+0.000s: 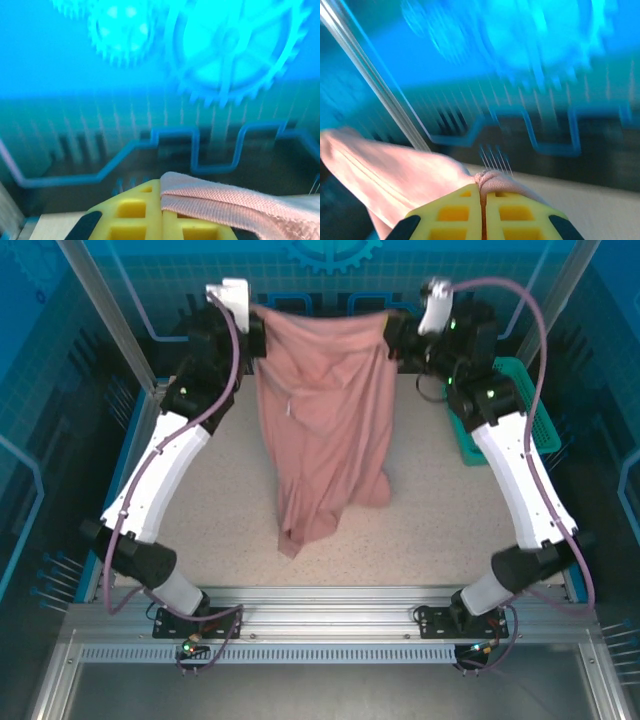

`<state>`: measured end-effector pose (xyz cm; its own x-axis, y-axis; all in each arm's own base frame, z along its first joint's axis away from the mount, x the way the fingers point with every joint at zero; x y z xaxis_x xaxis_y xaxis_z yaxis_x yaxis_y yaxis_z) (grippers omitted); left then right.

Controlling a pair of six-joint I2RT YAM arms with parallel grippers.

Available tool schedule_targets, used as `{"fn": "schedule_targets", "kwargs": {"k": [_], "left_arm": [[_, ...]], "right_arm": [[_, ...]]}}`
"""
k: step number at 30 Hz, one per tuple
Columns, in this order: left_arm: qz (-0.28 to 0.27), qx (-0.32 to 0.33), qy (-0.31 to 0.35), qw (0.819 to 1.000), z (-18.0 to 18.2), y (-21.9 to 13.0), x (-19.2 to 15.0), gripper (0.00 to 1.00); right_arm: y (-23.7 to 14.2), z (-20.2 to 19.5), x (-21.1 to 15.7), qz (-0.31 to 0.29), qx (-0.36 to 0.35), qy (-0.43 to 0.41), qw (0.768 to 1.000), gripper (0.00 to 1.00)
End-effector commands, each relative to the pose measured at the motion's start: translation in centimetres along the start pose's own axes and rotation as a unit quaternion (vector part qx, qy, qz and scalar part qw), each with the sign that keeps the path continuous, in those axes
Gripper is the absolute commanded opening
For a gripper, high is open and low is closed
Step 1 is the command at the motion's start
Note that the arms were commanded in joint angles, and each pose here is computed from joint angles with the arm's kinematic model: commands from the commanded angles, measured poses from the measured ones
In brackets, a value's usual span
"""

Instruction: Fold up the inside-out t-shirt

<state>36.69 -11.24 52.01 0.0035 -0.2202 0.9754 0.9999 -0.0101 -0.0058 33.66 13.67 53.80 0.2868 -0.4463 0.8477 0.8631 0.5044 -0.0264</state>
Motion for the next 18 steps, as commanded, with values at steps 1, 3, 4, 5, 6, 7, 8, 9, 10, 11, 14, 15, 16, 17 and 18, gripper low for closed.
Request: {"fn": "schedule_targets", "kwargs": {"k": [1, 3, 4, 5, 6, 7, 8, 9, 10, 11, 14, 15, 16, 17, 18], "left_arm": [[-0.151, -0.023, -0.04, 0.987, 3.9, -6.7, 9.4, 0.0], [-0.206, -0.044, -0.054, 0.976, 5.2, -10.1, 12.0, 0.0], [-0.229, -0.055, -0.058, 0.97, 5.8, -11.8, 12.9, 0.0], [-0.245, -0.068, -0.059, 0.965, 6.2, -13.2, 13.4, 0.0], [-0.253, -0.079, -0.057, 0.963, 6.3, -14.1, 13.5, 0.0], [-0.254, -0.093, -0.051, 0.961, 6.3, -14.8, 13.3, 0.0], [-0.249, -0.106, -0.046, 0.962, 6.2, -15.2, 12.9, 0.0], [-0.234, -0.123, -0.04, 0.964, 5.8, -15.2, 12.1, 0.0], [-0.214, -0.142, -0.036, 0.966, 5.3, -15.2, 10.9, 0.0], [-0.188, -0.161, -0.035, 0.968, 4.6, -14.9, 9.3, 0.0], [-0.098, -0.238, -0.06, 0.964, 1.7, -13.4, 2.3, 0.0], [-0.061, -0.266, -0.076, 0.959, 0.4, -12.7, -0.8, 0.0], [-0.021, -0.293, -0.092, 0.951, -1.1, -12.1, -4.2, 0.0], [0.012, -0.31, -0.103, 0.945, -2.4, -11.7, -6.9, 0.0], [0.053, -0.331, -0.106, 0.936, -4.2, -11.4, -10.2, 0.0]], "right_arm": [[-7.0, 7.4, 6.7, -0.102, 0.126, -0.061, 0.985, 0.08], [-9.1, 9.0, 7.4, -0.124, 0.142, -0.079, 0.979, 0.08], [-9.8, 9.2, 7.3, -0.126, 0.141, -0.083, 0.978, 0.08], [-10.4, 9.2, 7.1, -0.126, 0.14, -0.085, 0.978, 0.08], [-10.7, 8.9, 6.8, -0.124, 0.132, -0.086, 0.98, 0.08], [-11.1, 8.5, 6.3, -0.121, 0.12, -0.088, 0.981, 0.08], [-11.1, 7.9, 5.6, -0.113, 0.105, -0.087, 0.984, 0.09], [-11.1, 7.0, 4.7, -0.104, 0.083, -0.085, 0.987, 0.09], [-11.2, 6.1, 3.5, -0.091, 0.057, -0.082, 0.991, 0.09], [-11.1, 5.0, 2.2, -0.074, 0.03, -0.078, 0.994, 0.09], [-10.5, -0.1, -3.4, -0.005, -0.083, -0.059, 0.995, 0.1], [-10.2, -2.3, -5.8, 0.028, -0.124, -0.046, 0.991, 0.11], [-10.0, -4.6, -8.2, 0.061, -0.167, -0.03, 0.984, 0.11], [-10.0, -6.7, -10.2, 0.09, -0.201, -0.015, 0.975, 0.12], [-10.0, -9.1, -12.7, 0.121, -0.235, 0.009, 0.964, 0.14]]}}
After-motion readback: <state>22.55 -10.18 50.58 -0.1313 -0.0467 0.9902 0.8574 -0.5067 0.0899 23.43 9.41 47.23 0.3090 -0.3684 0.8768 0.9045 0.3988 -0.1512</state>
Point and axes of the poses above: each hand's point on the last joint's axis, 136 mm out from that joint toward the fingers, its own y axis out along the fingers, its own z axis along the line the jaws close on, x = y × z, the point moved 10 cm from there along -y, back along the fingers, and after that the axes turned 13 degrees about y, right-handed, at the moved point
